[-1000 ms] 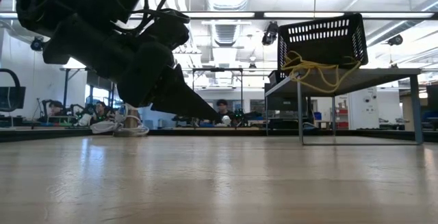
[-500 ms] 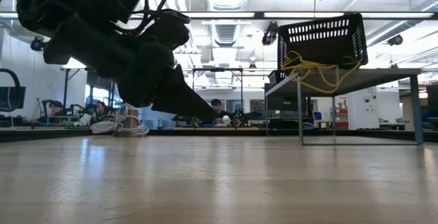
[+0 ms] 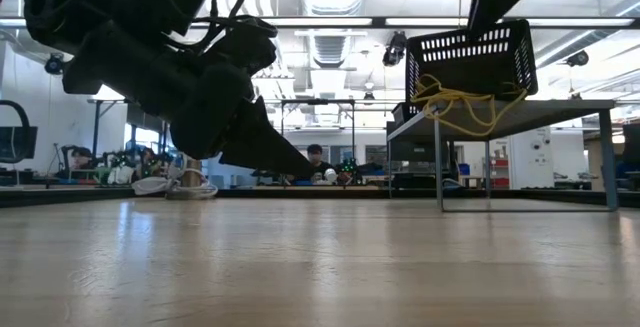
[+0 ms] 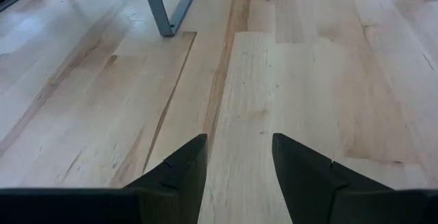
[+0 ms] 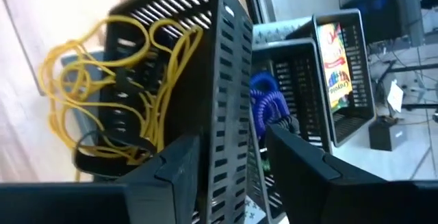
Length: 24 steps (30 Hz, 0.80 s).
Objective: Pick & Place Office Desk Supplies
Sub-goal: Adjust the black bin on the shelf
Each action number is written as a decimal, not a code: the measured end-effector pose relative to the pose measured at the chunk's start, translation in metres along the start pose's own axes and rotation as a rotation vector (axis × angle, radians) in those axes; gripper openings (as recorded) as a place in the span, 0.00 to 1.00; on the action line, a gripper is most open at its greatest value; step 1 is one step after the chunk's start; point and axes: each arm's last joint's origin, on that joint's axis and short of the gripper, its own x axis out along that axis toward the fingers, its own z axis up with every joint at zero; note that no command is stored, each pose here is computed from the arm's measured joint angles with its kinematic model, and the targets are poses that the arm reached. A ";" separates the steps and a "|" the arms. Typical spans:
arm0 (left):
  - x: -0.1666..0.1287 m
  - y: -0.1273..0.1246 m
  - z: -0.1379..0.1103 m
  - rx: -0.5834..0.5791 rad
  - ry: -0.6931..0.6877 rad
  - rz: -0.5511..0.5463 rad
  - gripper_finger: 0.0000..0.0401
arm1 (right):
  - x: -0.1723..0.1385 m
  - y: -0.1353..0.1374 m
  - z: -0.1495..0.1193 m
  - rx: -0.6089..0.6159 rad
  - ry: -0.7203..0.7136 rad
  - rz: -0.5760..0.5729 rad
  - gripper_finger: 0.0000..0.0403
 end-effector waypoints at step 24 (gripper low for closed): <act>0.000 0.000 0.000 -0.008 0.000 0.000 0.42 | 0.027 -0.022 0.000 0.059 0.144 0.187 0.02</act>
